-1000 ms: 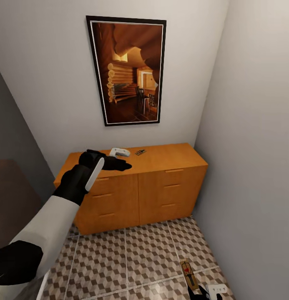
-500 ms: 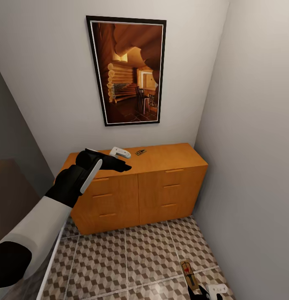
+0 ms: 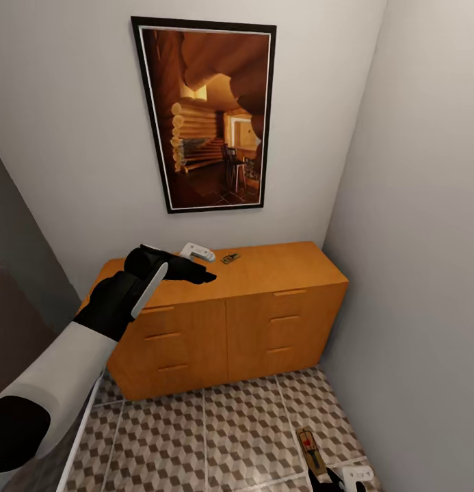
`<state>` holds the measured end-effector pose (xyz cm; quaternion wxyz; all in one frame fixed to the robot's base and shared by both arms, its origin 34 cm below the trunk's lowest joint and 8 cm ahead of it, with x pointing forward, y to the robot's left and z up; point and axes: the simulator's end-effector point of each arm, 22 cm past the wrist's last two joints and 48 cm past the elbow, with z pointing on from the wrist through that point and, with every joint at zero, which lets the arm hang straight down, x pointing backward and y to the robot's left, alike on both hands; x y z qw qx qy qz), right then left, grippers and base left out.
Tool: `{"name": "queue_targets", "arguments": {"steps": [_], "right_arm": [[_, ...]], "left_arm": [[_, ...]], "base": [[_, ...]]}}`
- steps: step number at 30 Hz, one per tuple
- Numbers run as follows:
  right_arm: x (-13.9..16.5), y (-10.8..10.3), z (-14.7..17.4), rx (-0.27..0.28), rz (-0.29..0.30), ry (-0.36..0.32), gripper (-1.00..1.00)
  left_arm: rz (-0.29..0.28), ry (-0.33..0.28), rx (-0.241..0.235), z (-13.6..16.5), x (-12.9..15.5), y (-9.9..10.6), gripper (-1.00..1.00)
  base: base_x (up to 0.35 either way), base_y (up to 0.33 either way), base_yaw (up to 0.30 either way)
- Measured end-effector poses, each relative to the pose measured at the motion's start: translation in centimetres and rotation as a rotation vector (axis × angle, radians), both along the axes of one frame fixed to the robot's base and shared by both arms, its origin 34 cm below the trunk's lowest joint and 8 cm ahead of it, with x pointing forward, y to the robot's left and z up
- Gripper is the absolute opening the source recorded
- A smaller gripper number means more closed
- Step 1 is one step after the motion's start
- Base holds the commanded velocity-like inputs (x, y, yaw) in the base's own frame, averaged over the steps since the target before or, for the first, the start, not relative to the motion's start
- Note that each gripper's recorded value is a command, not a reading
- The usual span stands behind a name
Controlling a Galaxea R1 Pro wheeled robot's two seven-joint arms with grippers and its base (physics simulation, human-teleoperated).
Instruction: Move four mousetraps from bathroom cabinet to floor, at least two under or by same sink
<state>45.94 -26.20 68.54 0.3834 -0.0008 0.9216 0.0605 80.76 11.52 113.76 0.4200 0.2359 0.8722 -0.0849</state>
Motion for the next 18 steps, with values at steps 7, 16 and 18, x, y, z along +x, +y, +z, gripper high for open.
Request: {"name": "queue_targets", "arguments": {"steps": [7,16,18], "right_arm": [[0.0,-0.1,0.0,-0.001,0.000,0.000,-1.00],[0.0,-0.1,0.0,-0.001,0.000,0.000,-1.00],[0.0,-0.1,0.0,-0.001,0.000,0.000,-1.00]], "left_arm": [[-0.020,0.009,0.027,-0.8,-0.4,-0.6,1.00],[-0.017,0.026,0.036,-1.6,-0.4,-0.4,1.00],[-0.017,0.028,0.036,-1.7,-0.4,-0.4,1.00]], "base": [[0.340,-0.030,0.000],[0.341,-0.073,0.000],[0.341,-0.076,0.000]]}}
